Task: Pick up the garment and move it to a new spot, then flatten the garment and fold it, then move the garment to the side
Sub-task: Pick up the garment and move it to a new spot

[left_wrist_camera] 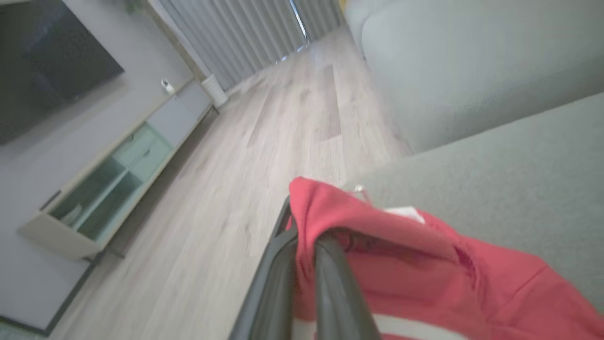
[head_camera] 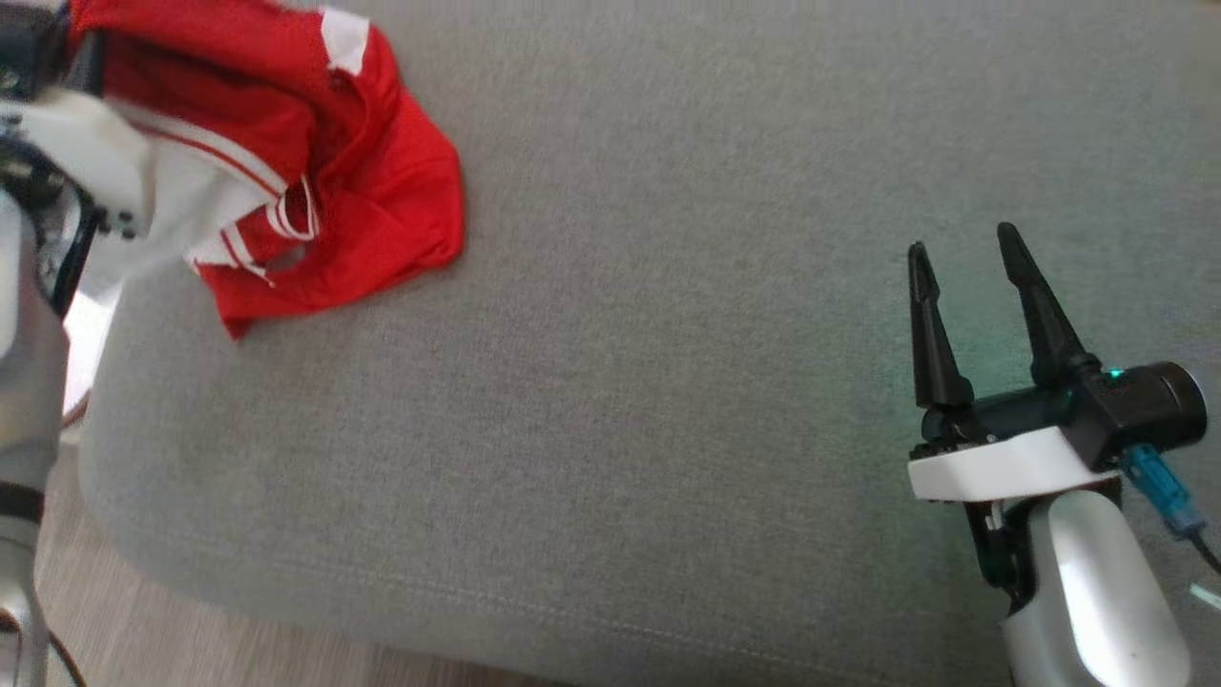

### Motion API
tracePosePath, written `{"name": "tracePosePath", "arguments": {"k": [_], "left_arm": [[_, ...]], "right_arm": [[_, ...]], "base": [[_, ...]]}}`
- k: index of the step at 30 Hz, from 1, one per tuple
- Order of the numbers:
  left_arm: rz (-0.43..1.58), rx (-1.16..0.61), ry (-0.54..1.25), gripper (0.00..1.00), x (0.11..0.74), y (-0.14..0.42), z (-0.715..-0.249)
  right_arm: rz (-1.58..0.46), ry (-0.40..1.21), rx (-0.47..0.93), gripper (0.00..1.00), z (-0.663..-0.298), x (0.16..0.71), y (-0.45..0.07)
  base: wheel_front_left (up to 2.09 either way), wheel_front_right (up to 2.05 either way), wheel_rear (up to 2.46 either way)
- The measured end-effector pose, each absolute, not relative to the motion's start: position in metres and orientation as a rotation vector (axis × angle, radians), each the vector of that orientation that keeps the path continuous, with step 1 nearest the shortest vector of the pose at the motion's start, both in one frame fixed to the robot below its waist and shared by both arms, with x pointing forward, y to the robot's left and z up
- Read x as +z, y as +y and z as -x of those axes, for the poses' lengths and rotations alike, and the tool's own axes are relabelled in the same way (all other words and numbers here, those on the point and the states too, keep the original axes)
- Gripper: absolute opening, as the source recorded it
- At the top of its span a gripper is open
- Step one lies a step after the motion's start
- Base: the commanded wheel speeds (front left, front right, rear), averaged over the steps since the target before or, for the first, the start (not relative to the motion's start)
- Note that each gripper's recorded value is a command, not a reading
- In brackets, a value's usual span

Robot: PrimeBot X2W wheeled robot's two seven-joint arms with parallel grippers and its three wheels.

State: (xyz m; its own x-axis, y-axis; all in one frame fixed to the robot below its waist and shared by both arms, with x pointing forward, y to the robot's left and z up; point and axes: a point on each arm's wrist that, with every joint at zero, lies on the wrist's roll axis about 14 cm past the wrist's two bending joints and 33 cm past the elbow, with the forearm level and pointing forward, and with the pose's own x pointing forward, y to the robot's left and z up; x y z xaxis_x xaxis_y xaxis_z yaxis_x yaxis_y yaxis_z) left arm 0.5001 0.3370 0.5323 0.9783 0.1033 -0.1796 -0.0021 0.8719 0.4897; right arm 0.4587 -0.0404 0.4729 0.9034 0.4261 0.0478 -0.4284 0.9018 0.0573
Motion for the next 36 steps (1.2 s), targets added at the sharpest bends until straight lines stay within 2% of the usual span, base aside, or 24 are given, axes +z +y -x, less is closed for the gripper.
{"name": "tracePosePath", "arguments": {"k": [7,12,20,21,26,30,36], "left_arm": [[-0.614,-0.076,-0.049,0.00,0.621,0.272,-0.514],[-0.622,-0.215,-0.216,0.00,0.670,0.202,-0.512],[-0.531,-0.484,-0.443,0.00,0.732,0.072,-0.486],[-0.531,-0.484,-0.443,0.00,0.732,0.072,-0.486],[-0.381,-0.669,-0.545,0.00,0.757,-0.007,-0.460],[-0.234,-0.765,-0.453,0.00,0.719,-0.049,-0.458],[-0.167,-0.763,-0.011,0.00,0.540,-0.051,-0.465]], "right_arm": [[-0.085,-0.108,0.374,1.00,-0.445,0.509,-0.066],[-0.086,-0.126,0.293,1.00,-0.427,0.520,-0.096],[-0.079,-0.176,0.164,1.00,-0.399,0.540,-0.144],[-0.079,-0.176,0.164,1.00,-0.399,0.540,-0.144],[-0.073,-0.198,0.078,1.00,-0.385,0.547,-0.174],[-0.074,-0.190,0.029,1.00,-0.378,0.543,-0.191],[-0.071,-0.152,-0.001,1.00,-0.376,0.531,-0.200]], "base": [[0.00,0.00,0.00],[0.00,0.00,0.00],[0.00,0.00,0.00],[0.00,0.00,0.00],[0.00,0.00,0.00],[0.00,0.00,0.00],[0.00,0.00,0.00]]}}
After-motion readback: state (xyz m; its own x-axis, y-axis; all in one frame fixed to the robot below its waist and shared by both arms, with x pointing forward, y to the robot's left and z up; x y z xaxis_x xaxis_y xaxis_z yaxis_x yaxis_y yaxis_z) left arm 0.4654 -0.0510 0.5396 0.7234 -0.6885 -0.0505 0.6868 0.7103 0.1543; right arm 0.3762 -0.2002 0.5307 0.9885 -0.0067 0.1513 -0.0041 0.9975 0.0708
